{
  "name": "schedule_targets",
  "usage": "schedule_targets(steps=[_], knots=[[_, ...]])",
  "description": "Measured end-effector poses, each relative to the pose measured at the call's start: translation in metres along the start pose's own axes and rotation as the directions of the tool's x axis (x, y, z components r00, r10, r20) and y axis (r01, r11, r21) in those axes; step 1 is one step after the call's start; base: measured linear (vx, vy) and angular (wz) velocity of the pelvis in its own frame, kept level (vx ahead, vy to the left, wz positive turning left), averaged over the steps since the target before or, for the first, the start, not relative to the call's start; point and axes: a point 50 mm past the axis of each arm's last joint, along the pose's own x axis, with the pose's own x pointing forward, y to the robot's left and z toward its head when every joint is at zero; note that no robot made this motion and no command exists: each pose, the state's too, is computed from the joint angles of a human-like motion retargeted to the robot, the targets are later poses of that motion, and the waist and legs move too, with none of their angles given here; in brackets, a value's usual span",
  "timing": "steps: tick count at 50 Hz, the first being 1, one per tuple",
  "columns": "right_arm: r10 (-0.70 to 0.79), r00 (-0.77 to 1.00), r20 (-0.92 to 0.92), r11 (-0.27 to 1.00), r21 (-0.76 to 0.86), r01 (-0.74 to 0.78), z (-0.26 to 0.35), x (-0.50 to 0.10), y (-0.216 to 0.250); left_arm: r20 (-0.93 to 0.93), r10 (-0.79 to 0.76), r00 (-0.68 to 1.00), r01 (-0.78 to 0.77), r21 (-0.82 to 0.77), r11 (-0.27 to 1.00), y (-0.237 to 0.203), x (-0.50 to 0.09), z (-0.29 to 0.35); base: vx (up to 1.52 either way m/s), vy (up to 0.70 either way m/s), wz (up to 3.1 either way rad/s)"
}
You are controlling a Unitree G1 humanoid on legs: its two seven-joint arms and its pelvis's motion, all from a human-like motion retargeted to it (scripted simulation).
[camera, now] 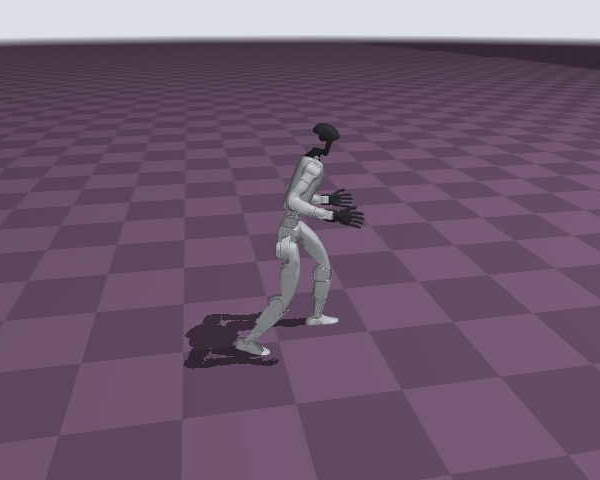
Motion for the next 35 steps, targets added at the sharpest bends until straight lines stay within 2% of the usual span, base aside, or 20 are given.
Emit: schedule_targets(steps=[4,8,11,15,19,22,27,35], knots=[[0.132,0.974,0.184,0.991,-0.058,-0.124,0.030,0.020,0.014,0.010,-0.082,0.997,0.082,0.031,0.996,-0.015,0.006,-0.002,-0.34,-0.08,-0.51],[0.146,0.950,0.278,0.987,-0.107,-0.121,0.044,0.041,0.026,0.008,-0.098,0.995,0.097,0.117,0.988,-0.032,0.029,-0.013,-0.24,-0.04,-0.30],[0.102,0.968,0.227,0.993,-0.084,-0.085,0.033,0.046,0.028,0.008,-0.085,0.996,0.083,0.158,0.984,-0.049,0.047,-0.021,-0.11,0.00,0.06],[0.046,0.999,0.022,0.998,0.043,-0.047,0.001,0.027,0.026,0.037,-0.107,0.994,0.100,0.166,0.981,-0.069,0.056,-0.021,-0.02,0.00,0.13],[0.093,0.989,-0.115,0.988,0.133,-0.078,-0.018,0.005,0.031,0.071,-0.150,0.986,0.133,0.194,0.972,-0.069,0.063,-0.013,-0.03,0.01,-0.30],[0.148,0.983,-0.109,0.982,0.134,-0.133,-0.018,0.002,0.035,0.066,-0.125,0.990,0.110,0.203,0.973,-0.060,0.066,-0.013,-0.09,0.00,-0.48],[0.206,0.978,-0.035,0.978,0.050,-0.205,-0.009,0.011,0.043,-0.007,0.006,1.000,-0.004,0.180,0.984,-0.039,0.060,-0.029,-0.14,-0.04,-0.34],[0.201,0.979,-0.046,0.980,0.013,-0.200,-0.014,0.007,0.040,-0.140,0.115,0.984,-0.093,0.149,0.984,-0.007,0.039,-0.049,-0.13,-0.10,-0.07]])
